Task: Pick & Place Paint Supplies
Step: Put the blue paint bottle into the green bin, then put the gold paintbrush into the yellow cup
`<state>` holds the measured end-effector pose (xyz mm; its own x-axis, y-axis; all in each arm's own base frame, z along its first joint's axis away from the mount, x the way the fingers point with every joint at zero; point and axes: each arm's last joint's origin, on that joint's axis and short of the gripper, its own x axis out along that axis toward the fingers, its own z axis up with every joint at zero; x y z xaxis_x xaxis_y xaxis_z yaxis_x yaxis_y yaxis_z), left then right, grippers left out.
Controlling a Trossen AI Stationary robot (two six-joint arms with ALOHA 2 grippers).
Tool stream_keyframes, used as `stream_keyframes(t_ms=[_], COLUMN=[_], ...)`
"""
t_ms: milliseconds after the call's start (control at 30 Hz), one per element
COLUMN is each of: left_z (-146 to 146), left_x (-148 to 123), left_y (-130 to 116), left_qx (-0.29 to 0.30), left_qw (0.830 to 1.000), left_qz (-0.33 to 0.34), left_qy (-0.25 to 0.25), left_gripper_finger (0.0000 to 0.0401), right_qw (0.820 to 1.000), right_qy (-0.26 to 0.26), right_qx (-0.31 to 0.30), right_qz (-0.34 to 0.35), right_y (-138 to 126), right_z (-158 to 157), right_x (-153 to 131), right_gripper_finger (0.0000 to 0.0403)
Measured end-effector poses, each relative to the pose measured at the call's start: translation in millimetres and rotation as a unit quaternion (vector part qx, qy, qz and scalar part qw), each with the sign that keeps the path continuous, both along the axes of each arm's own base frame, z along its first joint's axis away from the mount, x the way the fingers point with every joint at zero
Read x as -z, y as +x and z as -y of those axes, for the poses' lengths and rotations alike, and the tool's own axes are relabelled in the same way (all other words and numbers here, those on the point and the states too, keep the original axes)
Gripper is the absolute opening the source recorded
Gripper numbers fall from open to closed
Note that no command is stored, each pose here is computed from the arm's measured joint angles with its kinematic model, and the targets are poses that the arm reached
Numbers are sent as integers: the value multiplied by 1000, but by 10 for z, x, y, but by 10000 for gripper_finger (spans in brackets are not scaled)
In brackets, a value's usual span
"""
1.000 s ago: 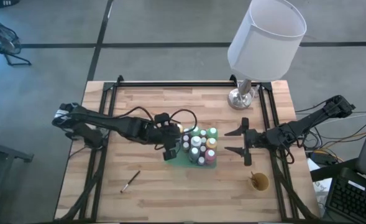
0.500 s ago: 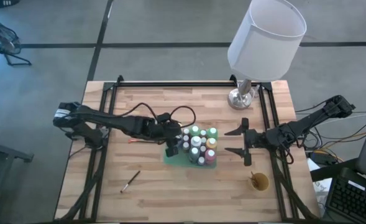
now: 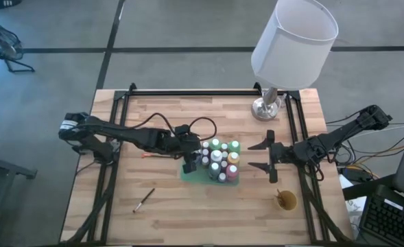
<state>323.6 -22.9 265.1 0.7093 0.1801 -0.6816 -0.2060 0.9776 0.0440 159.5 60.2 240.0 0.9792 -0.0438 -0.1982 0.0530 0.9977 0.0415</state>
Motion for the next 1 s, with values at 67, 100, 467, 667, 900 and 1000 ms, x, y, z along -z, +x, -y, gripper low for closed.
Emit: stream_keyframes(t_ms=[67,100,467,667,900,1000], left_z=[0,-3,-2,-4,-32,-51], left_x=[0,2,-79,-352,-753,-849], left_y=[0,-1,-22,-155,-487,-670], left_qx=[1,3,9,20,22,23], left_qw=[1000,1000,1000,1000,1000,1000], left_qz=[0,-1,8,-1,-10,-15], left_qy=[1,3,-4,-13,-9,-4], left_gripper_finger=[139,144,200,215,213,213], right_qw=[1000,1000,1000,1000,1000,1000], right_qy=[0,0,0,0,0,0], right_qx=[0,0,0,0,0,0], right_qz=[-1,0,0,-1,-1,-1], right_y=[0,-1,0,0,-1,-1], right_z=[0,0,0,0,0,0], right_x=[3,3,3,3,3,4], right_gripper_finger=[262,259,246,264,285,293])
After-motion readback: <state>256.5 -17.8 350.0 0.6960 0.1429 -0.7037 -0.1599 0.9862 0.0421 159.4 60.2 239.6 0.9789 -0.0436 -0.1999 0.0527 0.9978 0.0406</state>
